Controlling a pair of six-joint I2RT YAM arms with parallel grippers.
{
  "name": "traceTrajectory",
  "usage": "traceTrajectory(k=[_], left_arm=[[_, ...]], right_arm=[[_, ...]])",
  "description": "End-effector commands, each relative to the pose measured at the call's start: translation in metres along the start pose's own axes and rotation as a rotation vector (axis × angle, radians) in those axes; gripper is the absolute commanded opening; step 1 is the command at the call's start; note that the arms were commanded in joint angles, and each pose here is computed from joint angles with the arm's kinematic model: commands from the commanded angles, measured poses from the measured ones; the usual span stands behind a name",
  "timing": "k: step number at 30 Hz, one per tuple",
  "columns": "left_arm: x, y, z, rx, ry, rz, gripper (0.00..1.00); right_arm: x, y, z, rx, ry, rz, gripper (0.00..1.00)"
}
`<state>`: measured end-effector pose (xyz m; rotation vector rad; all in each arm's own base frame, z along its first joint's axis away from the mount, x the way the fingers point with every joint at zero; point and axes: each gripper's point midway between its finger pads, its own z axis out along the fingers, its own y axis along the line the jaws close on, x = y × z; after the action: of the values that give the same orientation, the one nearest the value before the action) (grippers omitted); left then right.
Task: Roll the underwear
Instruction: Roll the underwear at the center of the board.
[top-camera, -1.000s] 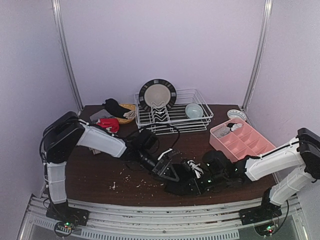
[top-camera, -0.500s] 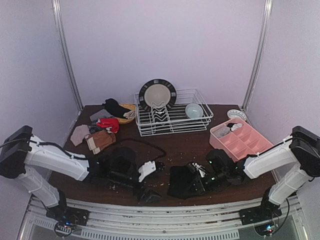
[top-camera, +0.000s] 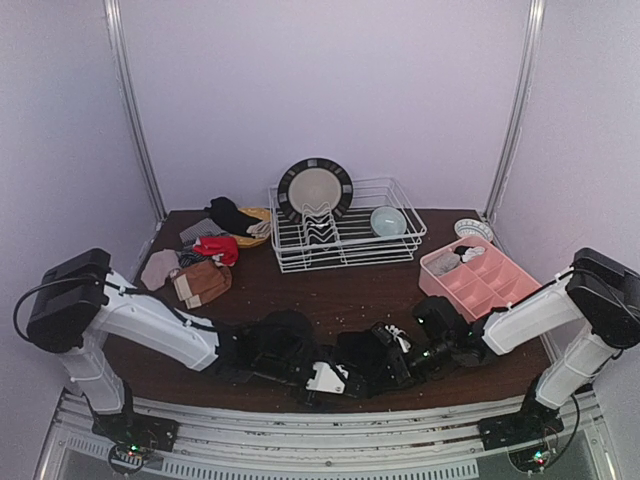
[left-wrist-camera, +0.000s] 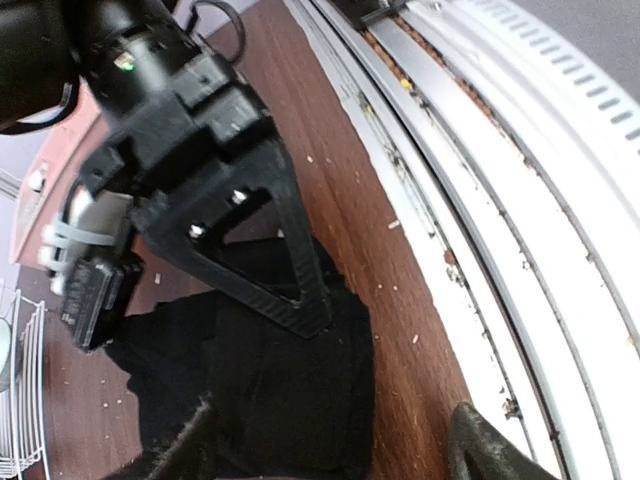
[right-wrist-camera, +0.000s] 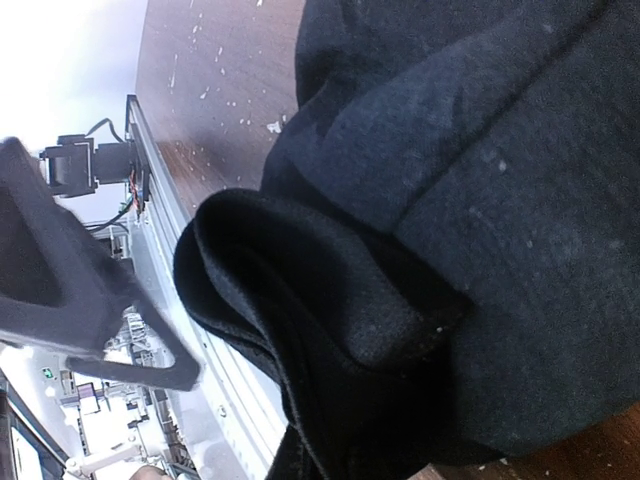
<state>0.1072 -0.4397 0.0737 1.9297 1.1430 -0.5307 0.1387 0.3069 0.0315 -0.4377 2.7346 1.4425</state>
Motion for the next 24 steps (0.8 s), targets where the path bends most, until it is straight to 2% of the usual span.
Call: traceTrajectory(k=[1, 6, 13, 18, 21, 24], left_arm=[[0.001, -0.002, 0.013, 0.042, 0.026, 0.124, 0.69], [0.013, -0.008, 0.026, 0.088, 0.072, 0.152, 0.58], [0.044, -0.011, 0.046, 0.101, 0.197, 0.179, 0.6], [0.06, -0.007, 0.059, 0.08, 0.256, 0.18, 0.58], [0.068, -0.006, 0.063, 0.074, 0.286, 0.183, 0.5], [0.073, -0.005, 0.064, 0.068, 0.308, 0.178, 0.34]], right_arm=[[0.0, -0.001, 0.0, -0.01, 0.008, 0.033, 0.0], [0.001, 0.001, 0.0, -0.02, 0.013, 0.044, 0.0], [-0.002, 0.009, -0.003, -0.047, 0.001, 0.047, 0.0], [0.0, 0.014, -0.006, -0.065, 0.0, 0.056, 0.0], [0.003, 0.016, -0.006, -0.076, 0.002, 0.063, 0.0], [0.005, 0.018, -0.008, -0.084, 0.001, 0.069, 0.0]])
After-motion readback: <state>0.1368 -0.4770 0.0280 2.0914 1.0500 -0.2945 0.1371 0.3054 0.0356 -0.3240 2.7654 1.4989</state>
